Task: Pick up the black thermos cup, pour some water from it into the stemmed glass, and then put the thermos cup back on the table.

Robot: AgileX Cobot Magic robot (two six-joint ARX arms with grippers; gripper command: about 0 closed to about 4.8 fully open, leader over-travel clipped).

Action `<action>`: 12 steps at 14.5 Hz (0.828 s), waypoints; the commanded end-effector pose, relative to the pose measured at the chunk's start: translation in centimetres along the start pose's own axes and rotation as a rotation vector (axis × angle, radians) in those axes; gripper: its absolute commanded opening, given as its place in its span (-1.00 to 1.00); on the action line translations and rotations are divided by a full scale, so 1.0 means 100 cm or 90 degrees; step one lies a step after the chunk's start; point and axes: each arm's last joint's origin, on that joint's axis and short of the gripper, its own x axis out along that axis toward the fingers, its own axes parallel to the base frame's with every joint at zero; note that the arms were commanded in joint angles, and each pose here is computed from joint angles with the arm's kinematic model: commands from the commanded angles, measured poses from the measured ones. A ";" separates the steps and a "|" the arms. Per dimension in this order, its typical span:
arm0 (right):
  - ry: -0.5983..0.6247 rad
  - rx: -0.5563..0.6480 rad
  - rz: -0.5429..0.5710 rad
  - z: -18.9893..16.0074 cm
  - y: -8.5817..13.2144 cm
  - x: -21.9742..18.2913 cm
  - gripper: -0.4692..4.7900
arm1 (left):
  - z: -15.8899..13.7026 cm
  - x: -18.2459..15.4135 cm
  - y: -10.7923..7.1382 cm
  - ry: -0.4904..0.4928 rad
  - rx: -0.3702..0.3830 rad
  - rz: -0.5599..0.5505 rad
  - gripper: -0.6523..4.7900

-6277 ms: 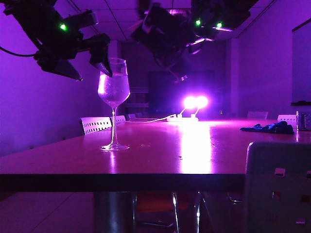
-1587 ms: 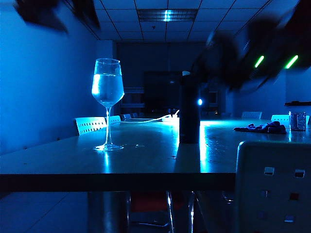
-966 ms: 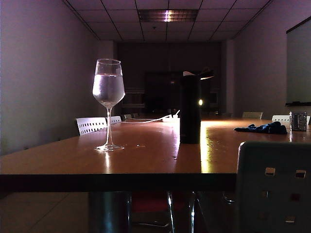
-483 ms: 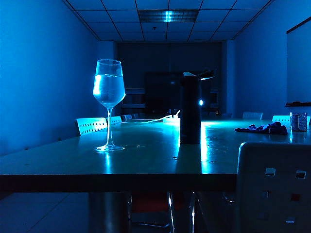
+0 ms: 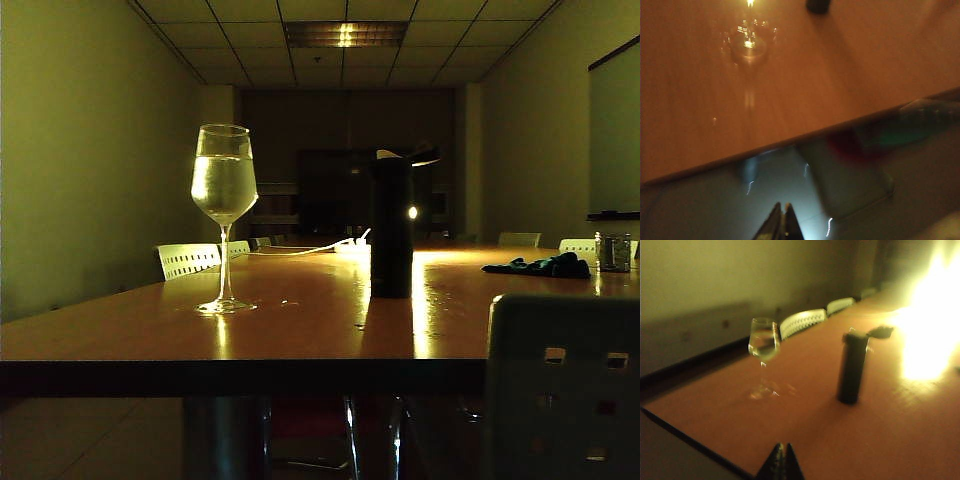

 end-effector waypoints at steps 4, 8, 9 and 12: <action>-0.049 0.123 -0.034 -0.078 -0.024 0.062 -0.84 | -0.039 0.079 0.018 -0.212 -0.060 -0.030 -0.78; -0.018 0.149 -0.069 -0.128 -0.031 0.078 -0.84 | -0.089 0.113 0.037 -0.192 -0.079 0.016 -0.78; -0.009 0.154 -0.070 -0.144 -0.033 0.081 -0.84 | -0.101 0.117 0.043 -0.192 -0.089 0.041 -0.78; 0.037 0.129 -0.083 -0.154 -0.033 0.081 -0.84 | -0.106 0.113 0.050 -0.200 -0.096 0.064 -0.78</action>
